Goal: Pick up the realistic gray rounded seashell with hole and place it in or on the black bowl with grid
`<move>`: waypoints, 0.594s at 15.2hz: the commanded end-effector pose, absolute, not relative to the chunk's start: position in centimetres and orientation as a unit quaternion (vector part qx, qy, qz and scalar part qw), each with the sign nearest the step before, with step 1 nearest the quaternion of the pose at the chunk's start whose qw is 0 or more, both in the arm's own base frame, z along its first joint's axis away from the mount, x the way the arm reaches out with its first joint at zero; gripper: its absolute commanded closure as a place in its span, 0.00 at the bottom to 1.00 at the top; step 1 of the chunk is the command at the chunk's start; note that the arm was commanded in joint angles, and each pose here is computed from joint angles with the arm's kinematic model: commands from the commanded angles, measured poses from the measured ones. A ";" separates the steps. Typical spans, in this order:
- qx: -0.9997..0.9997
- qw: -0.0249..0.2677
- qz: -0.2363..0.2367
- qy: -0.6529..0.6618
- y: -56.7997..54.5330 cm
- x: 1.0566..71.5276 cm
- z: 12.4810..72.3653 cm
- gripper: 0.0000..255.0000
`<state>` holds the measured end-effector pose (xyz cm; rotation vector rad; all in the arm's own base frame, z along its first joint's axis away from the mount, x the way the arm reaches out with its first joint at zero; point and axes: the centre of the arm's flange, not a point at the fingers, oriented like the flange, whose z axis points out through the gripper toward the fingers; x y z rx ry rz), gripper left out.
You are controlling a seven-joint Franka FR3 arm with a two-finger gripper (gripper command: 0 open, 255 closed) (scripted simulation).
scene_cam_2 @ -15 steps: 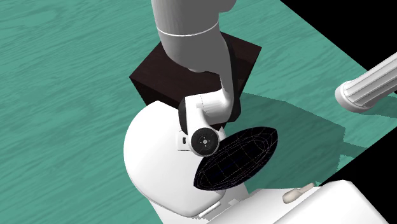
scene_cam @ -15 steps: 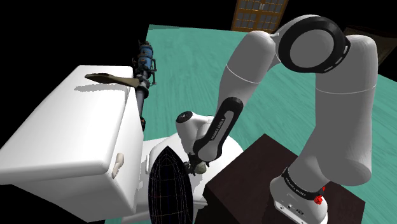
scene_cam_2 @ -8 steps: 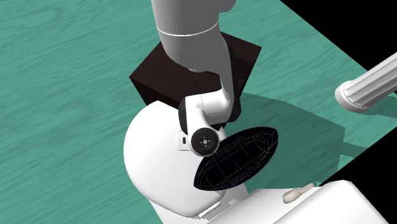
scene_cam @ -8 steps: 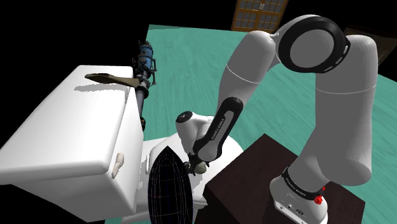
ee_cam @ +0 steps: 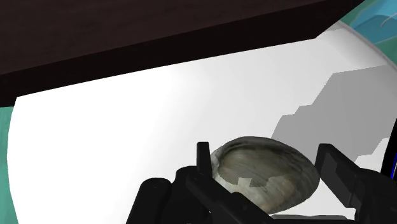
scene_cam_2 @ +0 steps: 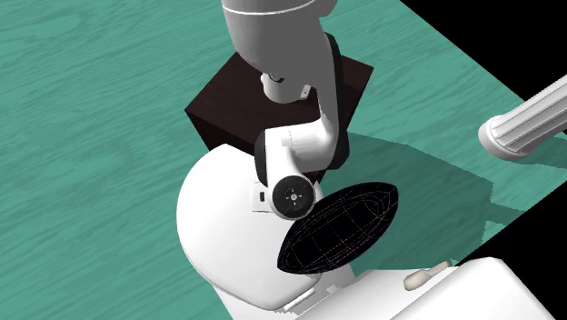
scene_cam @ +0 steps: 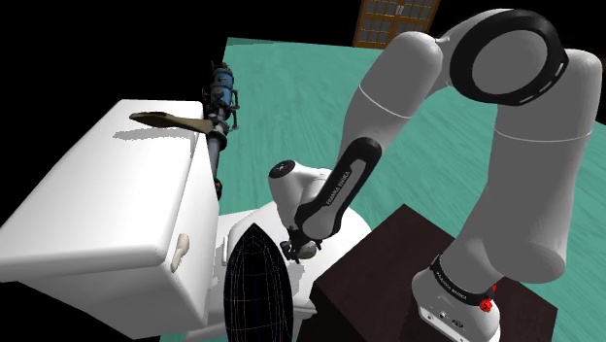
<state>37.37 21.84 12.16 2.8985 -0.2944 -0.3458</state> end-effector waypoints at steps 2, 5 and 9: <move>0.983 0.104 -0.117 -0.100 21.9 37.4 13.8 1.00; 0.983 0.104 -0.117 -0.100 21.9 37.4 15.4 1.00; 0.983 0.104 -0.117 -0.100 21.9 37.4 17.5 1.00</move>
